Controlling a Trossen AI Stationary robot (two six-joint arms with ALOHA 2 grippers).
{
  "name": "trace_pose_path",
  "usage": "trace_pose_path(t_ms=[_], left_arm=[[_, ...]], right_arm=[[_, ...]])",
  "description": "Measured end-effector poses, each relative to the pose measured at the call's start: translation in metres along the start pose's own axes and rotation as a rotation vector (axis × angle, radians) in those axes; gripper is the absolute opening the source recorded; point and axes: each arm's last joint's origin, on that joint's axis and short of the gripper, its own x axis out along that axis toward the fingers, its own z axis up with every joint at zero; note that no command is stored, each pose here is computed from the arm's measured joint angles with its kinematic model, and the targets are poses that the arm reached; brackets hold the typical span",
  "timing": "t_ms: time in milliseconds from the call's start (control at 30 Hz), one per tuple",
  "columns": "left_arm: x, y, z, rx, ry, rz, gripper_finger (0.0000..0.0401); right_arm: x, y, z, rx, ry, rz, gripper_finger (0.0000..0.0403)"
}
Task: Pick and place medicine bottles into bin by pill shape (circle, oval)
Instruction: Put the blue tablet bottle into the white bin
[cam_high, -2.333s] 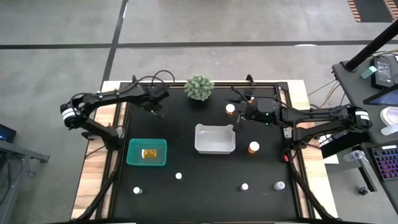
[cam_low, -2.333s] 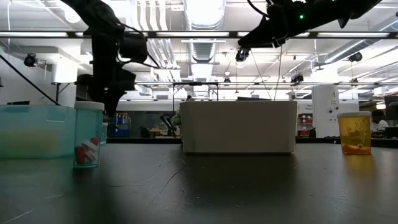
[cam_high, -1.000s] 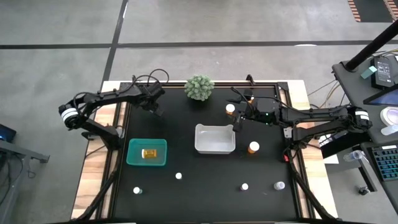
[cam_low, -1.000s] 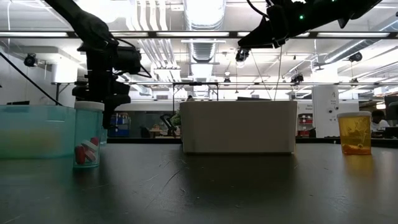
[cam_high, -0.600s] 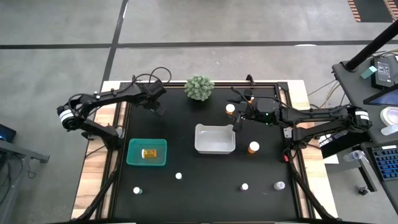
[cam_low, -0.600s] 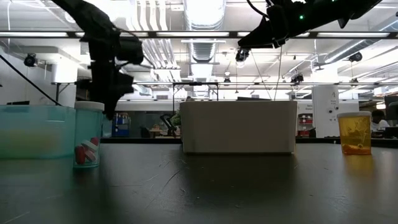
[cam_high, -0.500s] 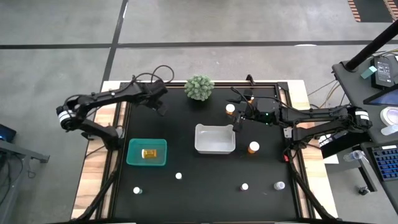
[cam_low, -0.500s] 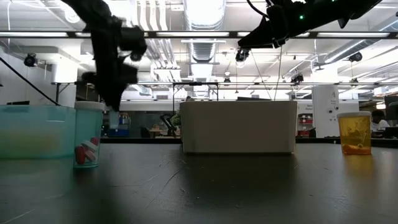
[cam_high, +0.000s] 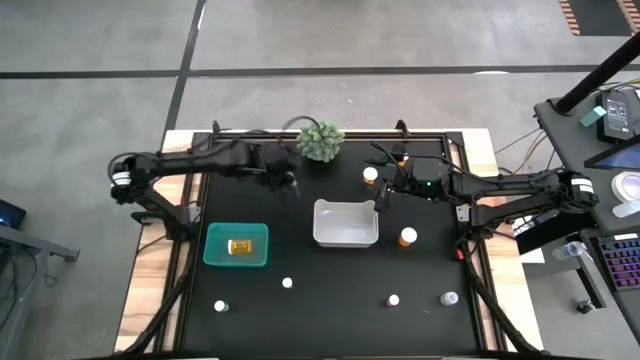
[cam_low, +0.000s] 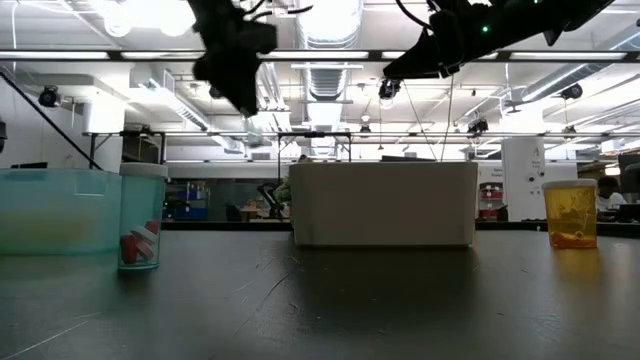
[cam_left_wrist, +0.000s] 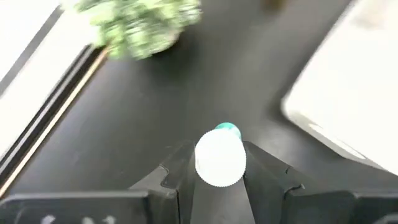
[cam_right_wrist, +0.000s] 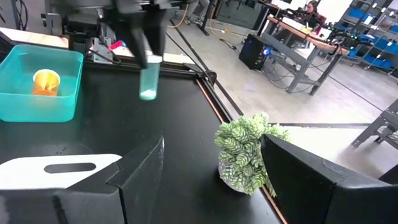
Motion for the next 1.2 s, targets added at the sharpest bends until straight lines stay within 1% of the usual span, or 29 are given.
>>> trace_pose_path(t_ms=[167,300,400,467,600,733,833,933,1067,1200], left_arm=[[0.004,-0.035,0.017,0.133,0.006,-0.112,0.0093],[0.013,-0.06,0.032,0.212,-0.005,-0.144,0.0093],[0.025,-0.077,0.043,0.265,-0.009,-0.166,0.0093],[0.038,-0.089,0.047,0.292,0.014,-0.187,0.0093],[0.068,-0.107,0.047,0.32,0.07,-0.176,0.0093],[0.099,-0.117,0.043,0.328,0.117,-0.156,0.0093],[0.115,-0.12,0.038,0.298,0.154,-0.128,0.0093],[0.124,-0.123,0.036,0.299,0.161,-0.101,0.0095],[0.135,-0.125,0.033,0.307,0.17,-0.063,0.0112],[0.137,-0.125,0.034,0.303,0.158,-0.061,0.013]], right_arm=[[0.0,0.0,0.0,-0.005,0.005,0.001,0.026],[0.0,0.0,-0.001,-0.007,0.007,0.002,0.026],[0.0,0.0,-0.001,-0.007,0.006,0.002,0.026],[0.0,0.0,-0.001,-0.007,0.006,0.002,0.026],[0.0,0.0,-0.001,-0.01,0.011,0.003,0.026],[0.0,0.0,-0.002,-0.025,0.024,0.007,0.026],[0.0,0.0,-0.003,-0.029,0.031,0.004,0.026],[0.0,0.0,-0.004,-0.032,0.037,0.002,0.026],[0.0,0.0,-0.004,-0.037,0.039,-0.002,0.026],[0.0,0.0,-0.004,-0.042,0.037,-0.002,0.026]])
